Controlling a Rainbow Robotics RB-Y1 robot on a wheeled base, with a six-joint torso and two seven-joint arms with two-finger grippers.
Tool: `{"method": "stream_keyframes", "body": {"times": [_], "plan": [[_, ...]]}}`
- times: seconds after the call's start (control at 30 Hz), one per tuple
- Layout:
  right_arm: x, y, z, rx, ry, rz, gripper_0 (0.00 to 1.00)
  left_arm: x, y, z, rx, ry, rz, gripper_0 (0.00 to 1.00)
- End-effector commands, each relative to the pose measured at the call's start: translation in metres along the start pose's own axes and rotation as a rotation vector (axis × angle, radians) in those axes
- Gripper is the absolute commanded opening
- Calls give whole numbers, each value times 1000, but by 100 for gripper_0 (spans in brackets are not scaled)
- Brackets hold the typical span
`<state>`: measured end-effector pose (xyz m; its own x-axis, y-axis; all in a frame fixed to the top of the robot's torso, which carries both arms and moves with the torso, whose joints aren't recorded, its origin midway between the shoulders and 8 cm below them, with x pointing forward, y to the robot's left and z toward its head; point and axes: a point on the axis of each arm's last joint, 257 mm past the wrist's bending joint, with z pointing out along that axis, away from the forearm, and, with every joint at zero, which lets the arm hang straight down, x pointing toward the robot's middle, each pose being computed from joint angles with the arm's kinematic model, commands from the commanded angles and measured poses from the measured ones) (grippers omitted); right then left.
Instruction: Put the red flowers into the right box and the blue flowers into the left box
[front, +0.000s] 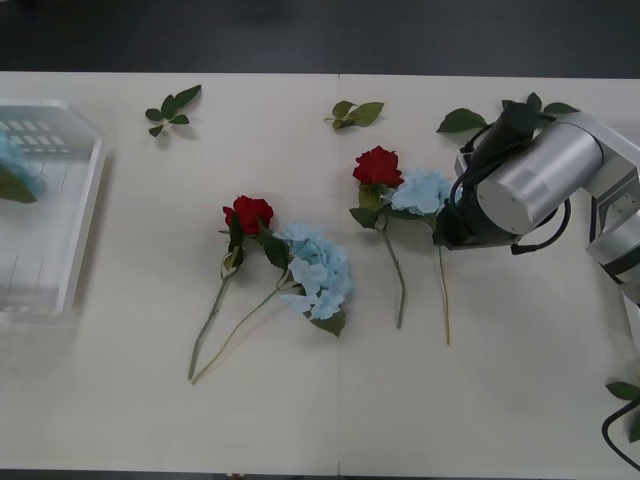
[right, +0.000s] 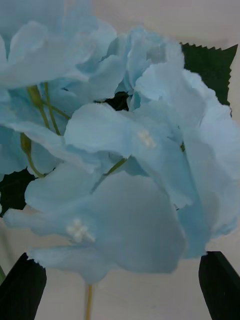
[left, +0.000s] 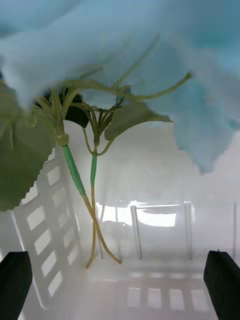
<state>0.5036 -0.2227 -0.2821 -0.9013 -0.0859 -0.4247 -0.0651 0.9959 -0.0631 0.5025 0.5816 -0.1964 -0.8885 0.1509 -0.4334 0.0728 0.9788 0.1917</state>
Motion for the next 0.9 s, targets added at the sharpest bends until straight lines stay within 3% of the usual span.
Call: {"method": "stream_keyframes", "body": {"times": [0.03, 0.33, 0.5, 0.9], "plan": [[-5, 10, -1, 6, -37, -26, 89, -21, -6, -36, 46, -45, 30, 100], [-3, 16, 21, 0, -32, -5, 89, -30, -77, -76, 278, -45, 105, 100], [-6, 21, 34, -9, -48, 9, 89, -31, -127, -85, 377, -35, 222, 100], [-8, 28, 46, -24, -58, 17, 89, -12, -239, -84, 421, -71, 354, 100]]}}
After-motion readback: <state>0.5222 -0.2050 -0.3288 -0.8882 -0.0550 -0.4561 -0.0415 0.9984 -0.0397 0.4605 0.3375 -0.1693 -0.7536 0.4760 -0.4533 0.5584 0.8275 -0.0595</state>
